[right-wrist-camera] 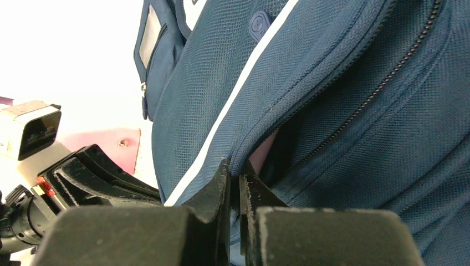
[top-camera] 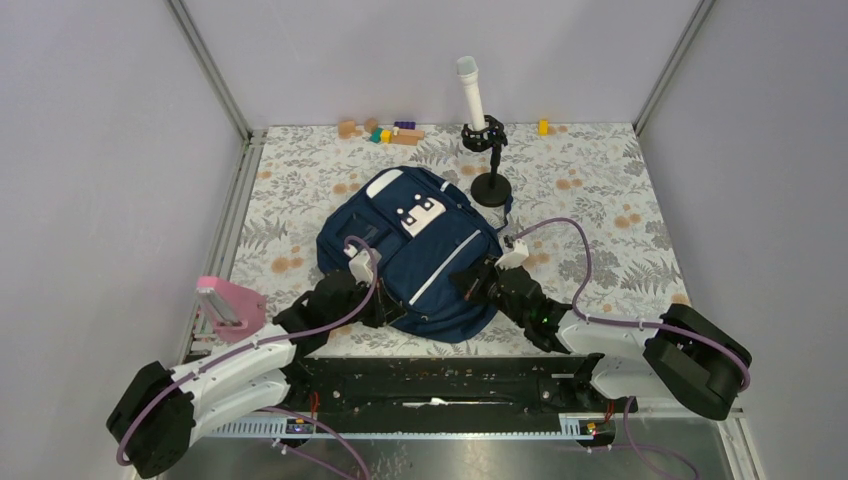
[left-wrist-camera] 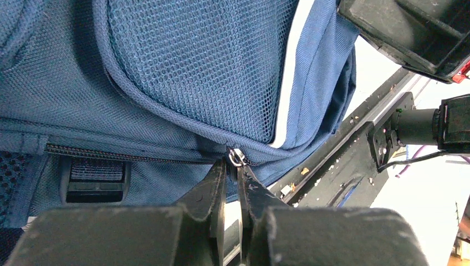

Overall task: Pack the student bag
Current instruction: Zip the student bag at the center of the board.

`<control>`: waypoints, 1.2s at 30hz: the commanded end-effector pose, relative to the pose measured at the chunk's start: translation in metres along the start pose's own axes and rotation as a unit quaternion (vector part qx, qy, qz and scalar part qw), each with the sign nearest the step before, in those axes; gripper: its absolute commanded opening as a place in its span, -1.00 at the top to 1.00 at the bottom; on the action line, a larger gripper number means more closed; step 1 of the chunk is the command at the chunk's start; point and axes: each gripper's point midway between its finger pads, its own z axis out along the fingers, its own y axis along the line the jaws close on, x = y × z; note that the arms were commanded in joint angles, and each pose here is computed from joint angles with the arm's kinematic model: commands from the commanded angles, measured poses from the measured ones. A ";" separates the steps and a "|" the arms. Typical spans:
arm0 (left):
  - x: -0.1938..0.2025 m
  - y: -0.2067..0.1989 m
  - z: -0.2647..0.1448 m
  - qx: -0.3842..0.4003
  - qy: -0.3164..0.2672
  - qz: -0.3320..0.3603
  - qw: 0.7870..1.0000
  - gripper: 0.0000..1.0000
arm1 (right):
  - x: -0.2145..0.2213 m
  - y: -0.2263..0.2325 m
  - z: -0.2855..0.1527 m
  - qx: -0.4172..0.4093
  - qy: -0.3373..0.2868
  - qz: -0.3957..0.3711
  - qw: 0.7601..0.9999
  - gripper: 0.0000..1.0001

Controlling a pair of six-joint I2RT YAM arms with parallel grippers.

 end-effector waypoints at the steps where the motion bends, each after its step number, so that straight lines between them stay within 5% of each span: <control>1: -0.005 -0.033 -0.001 0.056 0.005 -0.015 0.998 1.00 | -0.017 0.042 0.005 -0.062 -0.019 0.013 0.998 1.00; 20: 0.001 -0.084 0.027 0.069 -0.045 -0.095 0.992 1.00 | -0.028 0.051 0.001 -0.065 -0.056 0.024 0.996 1.00; 24: -0.001 -0.108 0.023 0.125 -0.043 -0.071 0.989 1.00 | -0.038 0.055 -0.005 -0.066 -0.071 0.018 0.995 1.00; 26: 0.000 -0.123 0.018 0.153 -0.025 -0.045 0.987 0.76 | -0.042 0.053 -0.007 -0.057 -0.075 -0.002 0.996 1.00; 29: 0.000 -0.131 0.012 0.149 0.003 -0.014 0.989 -0.01 | -0.044 0.044 -0.012 -0.039 -0.081 -0.033 0.995 0.94; 32: -0.001 -0.117 0.005 0.095 0.019 -0.004 0.995 -0.64 | -0.044 0.029 -0.022 -0.022 -0.082 -0.071 0.994 0.36; 36: -0.004 -0.092 -0.011 0.046 0.043 -0.001 0.998 -0.82 | -0.040 0.010 -0.040 -0.017 -0.078 -0.119 0.990 -0.03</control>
